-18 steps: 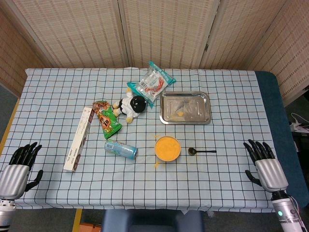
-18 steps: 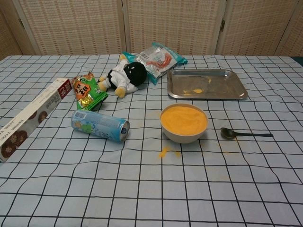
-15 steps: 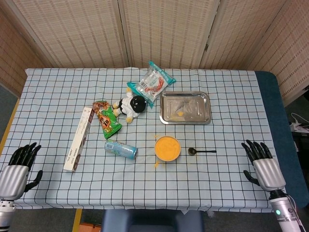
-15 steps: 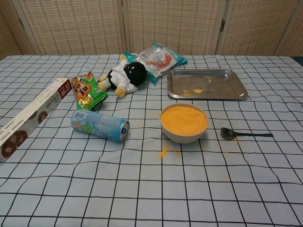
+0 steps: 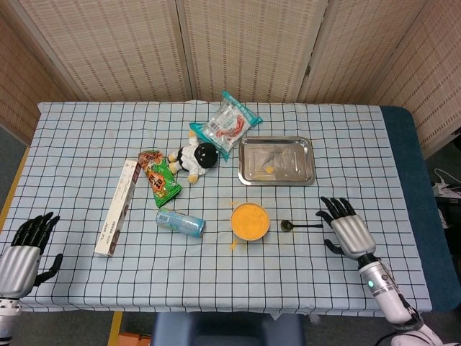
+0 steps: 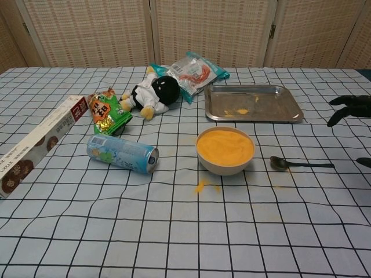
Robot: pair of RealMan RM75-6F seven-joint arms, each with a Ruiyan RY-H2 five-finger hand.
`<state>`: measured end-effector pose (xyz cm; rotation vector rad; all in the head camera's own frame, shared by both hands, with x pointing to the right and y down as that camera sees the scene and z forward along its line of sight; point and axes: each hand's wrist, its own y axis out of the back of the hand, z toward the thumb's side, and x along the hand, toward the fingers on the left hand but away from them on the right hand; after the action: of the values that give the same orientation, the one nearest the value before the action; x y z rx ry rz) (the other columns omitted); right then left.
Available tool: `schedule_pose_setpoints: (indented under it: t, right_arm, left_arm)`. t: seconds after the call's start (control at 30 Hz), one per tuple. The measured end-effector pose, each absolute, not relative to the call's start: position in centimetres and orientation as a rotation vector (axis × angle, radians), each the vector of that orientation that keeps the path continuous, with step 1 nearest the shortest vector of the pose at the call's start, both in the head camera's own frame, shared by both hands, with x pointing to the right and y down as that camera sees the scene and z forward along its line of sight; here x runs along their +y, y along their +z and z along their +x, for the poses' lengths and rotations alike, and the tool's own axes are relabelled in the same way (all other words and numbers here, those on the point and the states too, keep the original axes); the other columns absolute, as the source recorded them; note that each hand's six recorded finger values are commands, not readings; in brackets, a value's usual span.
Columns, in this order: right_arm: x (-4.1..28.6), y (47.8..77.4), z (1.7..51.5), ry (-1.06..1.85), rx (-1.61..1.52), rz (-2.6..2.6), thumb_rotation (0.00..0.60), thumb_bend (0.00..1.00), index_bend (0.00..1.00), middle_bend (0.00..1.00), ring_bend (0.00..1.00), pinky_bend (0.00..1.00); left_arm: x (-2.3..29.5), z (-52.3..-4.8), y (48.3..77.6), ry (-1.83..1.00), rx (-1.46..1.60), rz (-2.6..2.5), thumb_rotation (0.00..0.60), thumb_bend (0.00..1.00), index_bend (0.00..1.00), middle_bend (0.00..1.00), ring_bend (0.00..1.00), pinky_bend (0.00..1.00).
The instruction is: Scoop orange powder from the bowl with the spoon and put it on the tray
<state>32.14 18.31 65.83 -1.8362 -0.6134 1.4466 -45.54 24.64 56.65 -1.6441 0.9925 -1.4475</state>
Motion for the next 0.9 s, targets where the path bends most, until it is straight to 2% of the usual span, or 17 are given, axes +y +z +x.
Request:
schedule_pose_setpoints:
  t: [0.17,0.4,0.9]
  right_arm:
    - [17.8,68.4,28.9,1.408,-0.589,-1.864,0.6,0.24,0.53,0.0,0.0,0.0]
    - [17.2,72.3,26.0,1.415,-0.551,-1.846,0.6,0.24,0.55,0.0,0.0,0.0]
    - [16.1,73.9,26.2,1.47,-0.543,-1.81,0.6,0.24,0.51,0.0,0.0,0.0]
  left_arm:
    - [24.6,-46.0,56.6,-1.458,1.012,-1.669,0.6,0.43,0.0,0.0,0.0,0.08]
    - [24.5,-46.6,57.0,-1.489,1.011,-1.684,0.6,0.43,0.0,0.0,0.0,0.08]
    - [24.4,-46.8,57.1,-1.502,1.003,-1.689,0.6,0.43,0.0,0.0,0.0,0.08]
